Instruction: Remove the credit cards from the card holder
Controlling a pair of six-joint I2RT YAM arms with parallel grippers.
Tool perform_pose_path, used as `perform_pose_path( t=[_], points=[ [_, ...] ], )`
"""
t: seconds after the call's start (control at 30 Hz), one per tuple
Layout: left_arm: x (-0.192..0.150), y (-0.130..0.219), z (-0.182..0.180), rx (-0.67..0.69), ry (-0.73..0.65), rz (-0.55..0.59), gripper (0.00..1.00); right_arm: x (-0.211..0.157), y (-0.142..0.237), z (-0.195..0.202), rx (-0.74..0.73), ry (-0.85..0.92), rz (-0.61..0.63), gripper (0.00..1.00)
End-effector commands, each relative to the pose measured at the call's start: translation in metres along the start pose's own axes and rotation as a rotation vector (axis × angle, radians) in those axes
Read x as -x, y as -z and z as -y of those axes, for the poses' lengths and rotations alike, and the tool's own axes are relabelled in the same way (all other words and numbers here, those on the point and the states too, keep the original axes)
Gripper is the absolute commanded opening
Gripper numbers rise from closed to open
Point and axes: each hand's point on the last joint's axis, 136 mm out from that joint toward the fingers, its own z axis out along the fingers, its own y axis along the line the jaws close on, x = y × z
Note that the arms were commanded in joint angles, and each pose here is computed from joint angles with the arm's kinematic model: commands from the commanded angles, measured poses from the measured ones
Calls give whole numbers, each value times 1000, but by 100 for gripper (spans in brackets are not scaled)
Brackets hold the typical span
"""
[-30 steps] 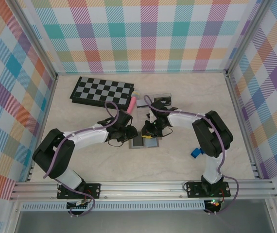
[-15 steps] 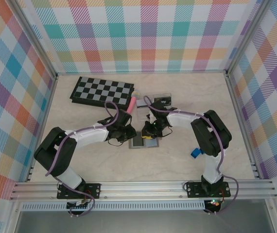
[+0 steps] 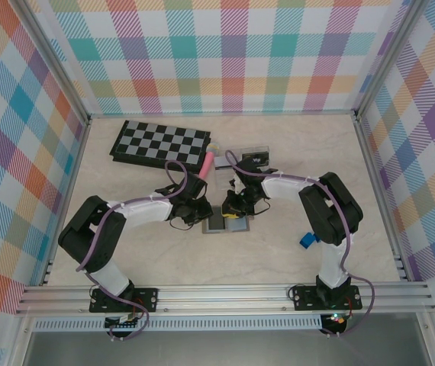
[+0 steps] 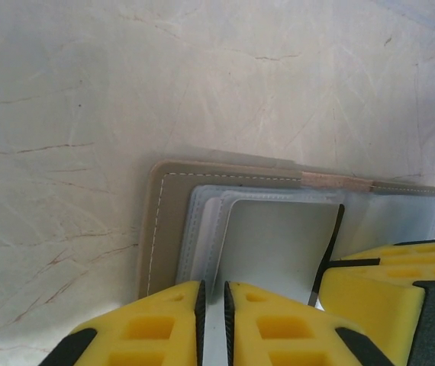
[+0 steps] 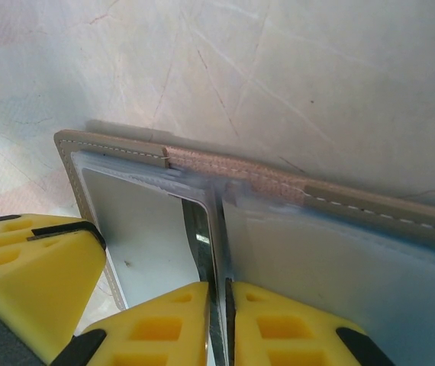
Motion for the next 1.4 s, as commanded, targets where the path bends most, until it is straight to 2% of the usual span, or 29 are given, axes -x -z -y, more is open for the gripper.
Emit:
perform_pose_path(
  t=[0.0, 0.8, 1.17, 1.37],
  points=[
    [-7, -5, -14, 41, 10, -32, 14, -3, -5, -3, 23, 17, -27, 15],
    [-13, -11, -22, 71, 16, -63, 12, -3, -8, -14, 89, 33, -47, 15],
    [-10, -6, -22, 77, 15, -48, 12, -1, 0, -10, 53, 40, -8, 5],
    [-5, 1, -20, 74, 4, -25, 18, -1, 7, 3, -31, 40, 23, 3]
  ],
)
